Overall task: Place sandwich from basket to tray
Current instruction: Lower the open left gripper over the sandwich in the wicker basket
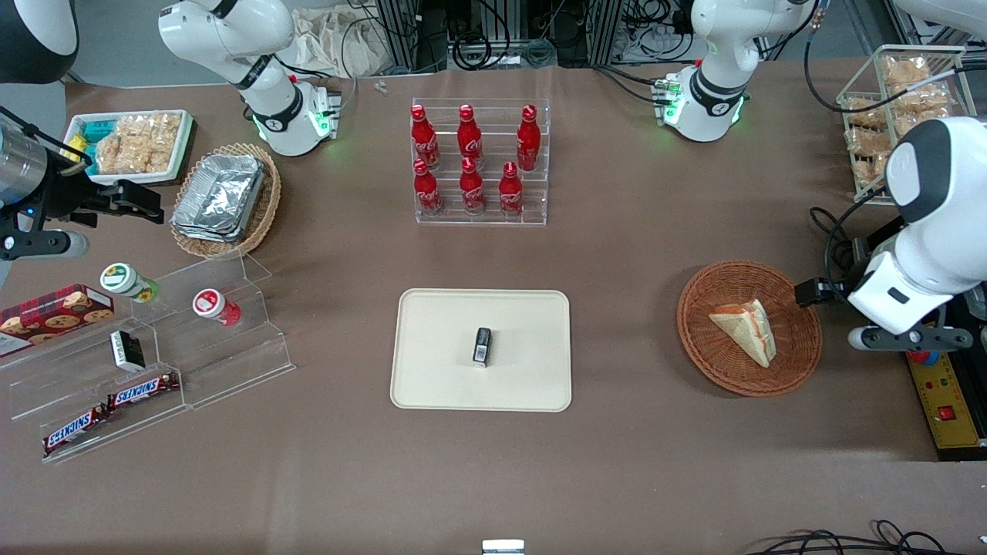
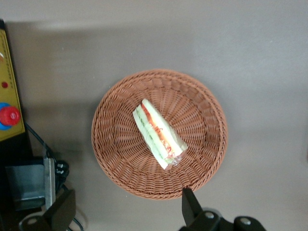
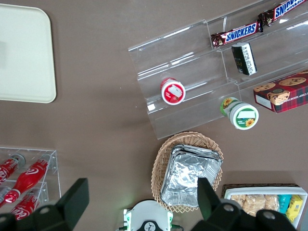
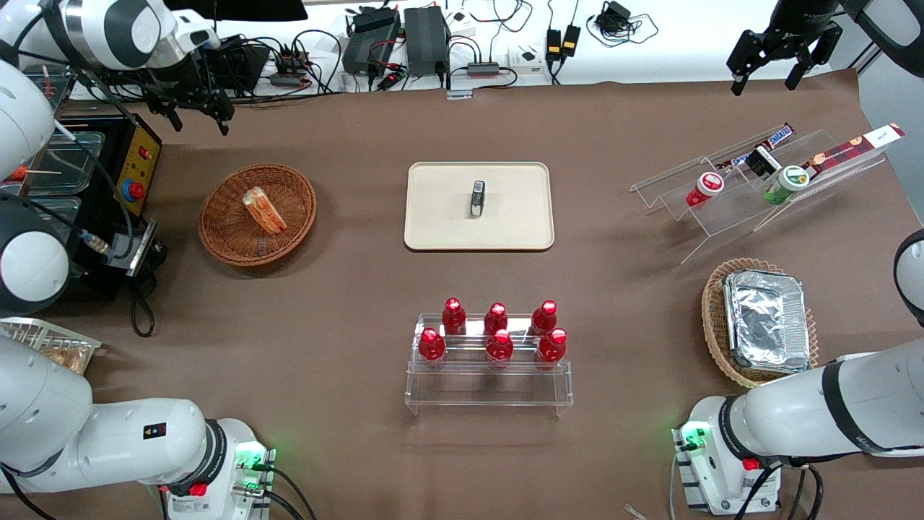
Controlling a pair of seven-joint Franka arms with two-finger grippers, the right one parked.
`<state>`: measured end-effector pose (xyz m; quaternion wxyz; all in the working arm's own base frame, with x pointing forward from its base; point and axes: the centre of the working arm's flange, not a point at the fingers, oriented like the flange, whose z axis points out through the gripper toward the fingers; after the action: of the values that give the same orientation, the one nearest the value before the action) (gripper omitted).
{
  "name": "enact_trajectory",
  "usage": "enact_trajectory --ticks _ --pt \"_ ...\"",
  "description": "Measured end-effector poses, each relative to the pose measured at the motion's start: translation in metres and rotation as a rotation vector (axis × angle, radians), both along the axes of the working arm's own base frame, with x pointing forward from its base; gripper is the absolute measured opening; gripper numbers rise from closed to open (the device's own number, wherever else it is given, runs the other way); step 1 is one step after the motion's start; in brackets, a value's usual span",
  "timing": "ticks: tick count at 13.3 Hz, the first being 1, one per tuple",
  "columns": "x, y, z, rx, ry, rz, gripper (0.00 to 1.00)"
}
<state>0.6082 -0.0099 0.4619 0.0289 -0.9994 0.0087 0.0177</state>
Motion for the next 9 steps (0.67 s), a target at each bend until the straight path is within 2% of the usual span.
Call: enact_trajectory --ticks 6,7,9 --pt "-0.020 -0.001 -0.060 0.009 0.097 0.114 0.99" --pt "-0.021 -0.002 -0.073 0.009 0.102 0.144 0.99" --pt "-0.017 -0.004 -0.097 0.006 0.067 0.259 0.99"
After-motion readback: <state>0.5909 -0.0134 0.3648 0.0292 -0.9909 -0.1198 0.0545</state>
